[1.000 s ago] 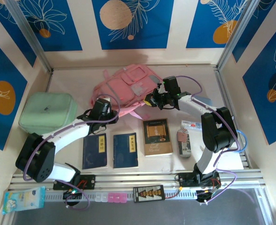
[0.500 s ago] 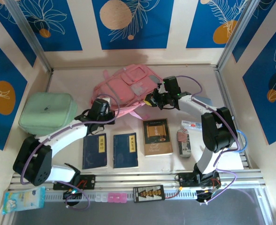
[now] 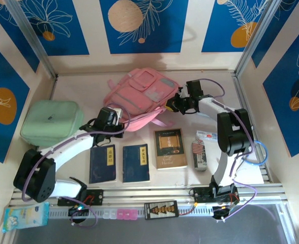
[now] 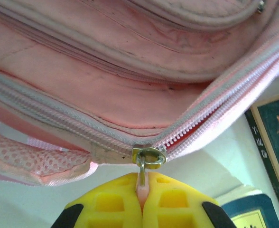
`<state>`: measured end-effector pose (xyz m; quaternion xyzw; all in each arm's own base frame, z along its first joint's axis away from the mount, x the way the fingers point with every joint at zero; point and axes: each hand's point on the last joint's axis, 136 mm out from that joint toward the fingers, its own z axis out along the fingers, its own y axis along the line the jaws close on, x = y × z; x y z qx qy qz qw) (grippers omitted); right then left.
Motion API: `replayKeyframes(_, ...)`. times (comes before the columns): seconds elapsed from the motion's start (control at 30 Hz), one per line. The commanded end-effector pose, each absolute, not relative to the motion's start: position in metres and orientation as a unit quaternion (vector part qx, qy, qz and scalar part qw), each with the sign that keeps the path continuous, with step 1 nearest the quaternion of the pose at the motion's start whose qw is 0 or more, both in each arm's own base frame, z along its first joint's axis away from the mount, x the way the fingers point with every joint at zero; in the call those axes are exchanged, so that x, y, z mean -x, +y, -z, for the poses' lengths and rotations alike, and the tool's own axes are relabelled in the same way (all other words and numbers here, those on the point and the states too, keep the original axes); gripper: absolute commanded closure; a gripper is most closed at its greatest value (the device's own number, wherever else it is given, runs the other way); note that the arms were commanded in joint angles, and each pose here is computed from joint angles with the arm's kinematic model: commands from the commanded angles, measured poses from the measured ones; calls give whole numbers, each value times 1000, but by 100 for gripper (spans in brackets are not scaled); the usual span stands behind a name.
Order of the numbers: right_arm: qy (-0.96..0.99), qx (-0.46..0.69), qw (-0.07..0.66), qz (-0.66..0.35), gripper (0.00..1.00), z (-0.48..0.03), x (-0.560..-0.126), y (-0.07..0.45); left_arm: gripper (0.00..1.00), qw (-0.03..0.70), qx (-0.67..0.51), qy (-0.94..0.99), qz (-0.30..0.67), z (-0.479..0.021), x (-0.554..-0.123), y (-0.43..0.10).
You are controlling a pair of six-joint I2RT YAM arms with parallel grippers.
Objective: Pack books, pencil case, and school supplies into a backpack
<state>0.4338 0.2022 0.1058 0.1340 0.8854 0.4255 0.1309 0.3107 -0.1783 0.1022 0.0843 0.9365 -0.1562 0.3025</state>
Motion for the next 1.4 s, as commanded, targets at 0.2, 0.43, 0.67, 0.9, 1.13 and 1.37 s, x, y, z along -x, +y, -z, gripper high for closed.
replayKeyframes(0.2,884,-123,212,-399,94,-105,-504,183,100,285,-176,913,234,-151,-302,-234)
replayKeyframes(0.43,881,-156,231,-383,79,-106,-519,169,100,266,-216,902,263,-151,-288,-290)
replayKeyframes(0.67,874,-244,220,-358,47,-126,-476,111,100,252,-219,902,273,-140,-302,-330)
replayKeyframes(0.9,868,-262,140,-399,32,-128,-396,132,100,228,-221,905,283,-129,-306,-349)
replayKeyframes(1.13,869,-255,72,-418,28,-114,-357,181,100,222,-218,907,284,-120,-308,-353)
replayKeyframes(1.37,884,-261,75,-380,19,-105,-359,204,100,213,-220,909,281,-114,-305,-352)
